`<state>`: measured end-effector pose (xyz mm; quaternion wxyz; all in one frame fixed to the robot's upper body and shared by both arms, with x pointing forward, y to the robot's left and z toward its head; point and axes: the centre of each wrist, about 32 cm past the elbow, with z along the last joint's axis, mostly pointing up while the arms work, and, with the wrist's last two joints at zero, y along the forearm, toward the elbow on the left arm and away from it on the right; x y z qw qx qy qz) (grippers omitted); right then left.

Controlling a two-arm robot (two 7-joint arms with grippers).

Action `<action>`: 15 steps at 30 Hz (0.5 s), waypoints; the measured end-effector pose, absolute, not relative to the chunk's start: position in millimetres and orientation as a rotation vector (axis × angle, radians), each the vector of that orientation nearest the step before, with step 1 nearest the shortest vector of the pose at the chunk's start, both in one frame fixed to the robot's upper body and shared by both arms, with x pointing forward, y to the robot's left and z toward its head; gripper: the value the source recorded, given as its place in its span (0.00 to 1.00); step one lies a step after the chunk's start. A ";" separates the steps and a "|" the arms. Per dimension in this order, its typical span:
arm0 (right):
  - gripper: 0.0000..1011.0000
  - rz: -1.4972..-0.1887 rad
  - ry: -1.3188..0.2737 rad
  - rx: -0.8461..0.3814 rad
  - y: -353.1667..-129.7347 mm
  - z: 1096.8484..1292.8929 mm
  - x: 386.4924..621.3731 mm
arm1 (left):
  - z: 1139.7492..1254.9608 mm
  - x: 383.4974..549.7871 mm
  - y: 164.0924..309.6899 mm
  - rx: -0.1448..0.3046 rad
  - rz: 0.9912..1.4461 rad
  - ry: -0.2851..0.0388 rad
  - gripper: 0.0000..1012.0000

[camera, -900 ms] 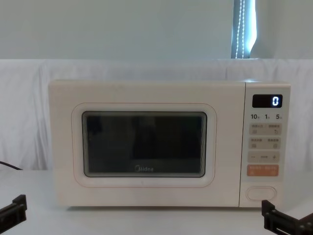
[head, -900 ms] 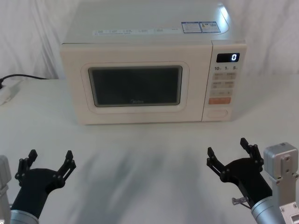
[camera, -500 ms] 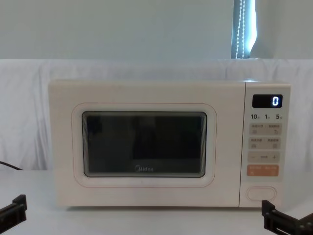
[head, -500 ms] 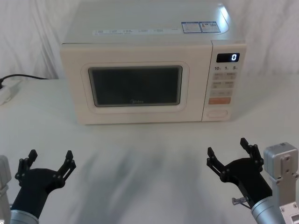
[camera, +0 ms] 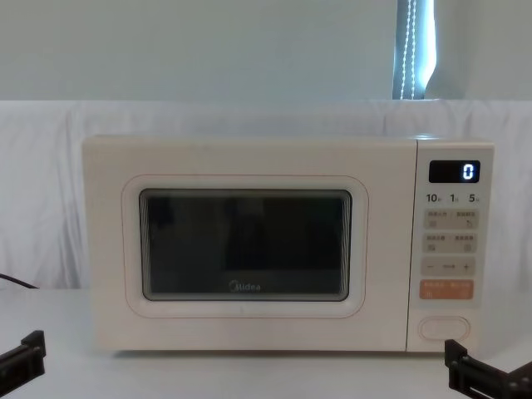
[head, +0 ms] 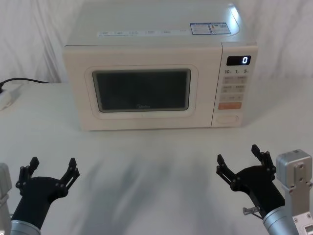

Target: Press the button to open the microwave door with one hand; close the microwave door with the other hand.

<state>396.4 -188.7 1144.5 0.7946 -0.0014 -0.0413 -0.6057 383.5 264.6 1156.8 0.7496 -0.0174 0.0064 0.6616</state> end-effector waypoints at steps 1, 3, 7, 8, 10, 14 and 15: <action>0.99 -1.302 -0.089 -0.003 -188.7 1144.5 396.4 | 1156.8 383.5 264.5 -0.038 1.446 0.014 0.99; 0.99 -1.302 -0.089 -0.003 -188.7 1144.5 396.4 | 1156.8 383.5 264.5 -0.038 1.446 0.014 0.99; 0.92 -1.302 -0.089 -0.003 -188.7 1144.5 396.4 | 1156.8 383.5 264.5 -0.038 1.446 0.014 0.99; 0.89 -1.302 -0.089 -0.003 -188.7 1144.5 396.4 | 1156.8 383.5 264.5 -0.038 1.446 0.014 0.99; 0.86 -1.302 -0.089 -0.003 -188.7 1144.5 396.4 | 1156.8 383.5 264.5 -0.038 1.446 0.014 0.99; 0.76 -1.302 -0.089 -0.003 -188.7 1144.5 396.4 | 1156.8 383.5 264.5 -0.038 1.446 0.014 0.99; 0.71 -1.302 -0.089 -0.003 -188.7 1144.5 396.4 | 1156.8 383.5 264.5 -0.038 1.446 0.014 0.99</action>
